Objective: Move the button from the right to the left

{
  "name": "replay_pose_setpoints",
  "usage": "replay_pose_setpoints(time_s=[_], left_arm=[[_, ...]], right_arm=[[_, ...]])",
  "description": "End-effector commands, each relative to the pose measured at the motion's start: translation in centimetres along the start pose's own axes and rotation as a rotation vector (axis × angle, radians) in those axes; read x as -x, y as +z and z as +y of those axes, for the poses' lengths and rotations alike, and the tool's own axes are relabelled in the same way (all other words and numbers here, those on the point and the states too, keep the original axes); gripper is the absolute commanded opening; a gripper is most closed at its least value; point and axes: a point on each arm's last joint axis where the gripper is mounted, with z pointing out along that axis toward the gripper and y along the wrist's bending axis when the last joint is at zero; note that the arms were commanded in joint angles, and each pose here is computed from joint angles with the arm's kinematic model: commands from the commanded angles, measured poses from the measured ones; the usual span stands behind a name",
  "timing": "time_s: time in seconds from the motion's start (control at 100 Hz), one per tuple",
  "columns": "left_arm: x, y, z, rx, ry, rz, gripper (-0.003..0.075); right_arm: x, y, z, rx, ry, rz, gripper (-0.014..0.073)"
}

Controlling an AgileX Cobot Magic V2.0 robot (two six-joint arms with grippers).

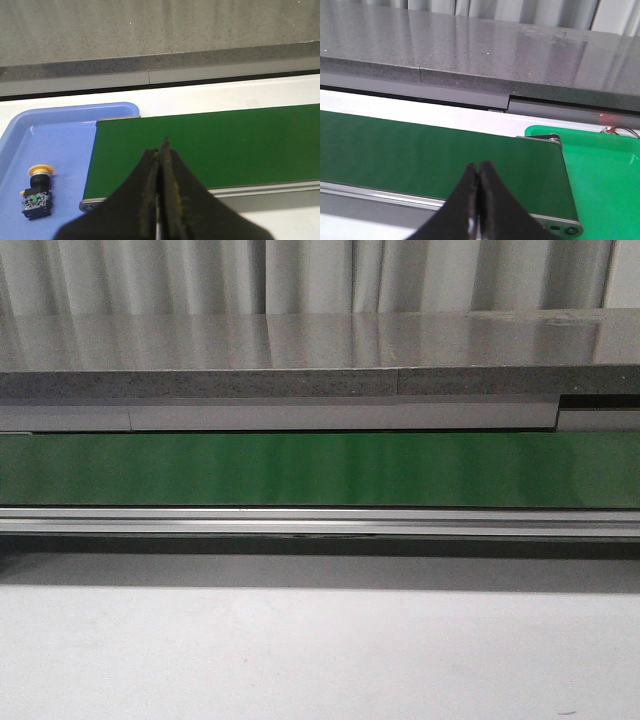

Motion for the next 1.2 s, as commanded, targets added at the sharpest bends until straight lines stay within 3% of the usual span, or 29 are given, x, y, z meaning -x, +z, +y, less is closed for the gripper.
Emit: replay_pose_setpoints(time_s=[0.0, 0.55, 0.88, 1.19], left_arm=[[0.9, -1.1, 0.0, 0.011, -0.011, -0.142, -0.002], [-4.6, -3.5, -0.3, 0.046, -0.005, -0.307, -0.002], [-10.4, -3.1, -0.4, 0.07, -0.063, -0.389, -0.002], [-12.8, -1.5, -0.4, 0.08, -0.057, -0.422, -0.002]], right_arm=[[1.5, -0.2, -0.1, -0.011, 0.003, -0.097, -0.0068], [1.5, -0.2, -0.1, -0.011, 0.003, -0.097, -0.0068], [1.5, -0.2, -0.1, -0.011, 0.003, -0.097, -0.0068], [1.5, -0.2, -0.1, -0.011, 0.003, -0.096, -0.0068]])
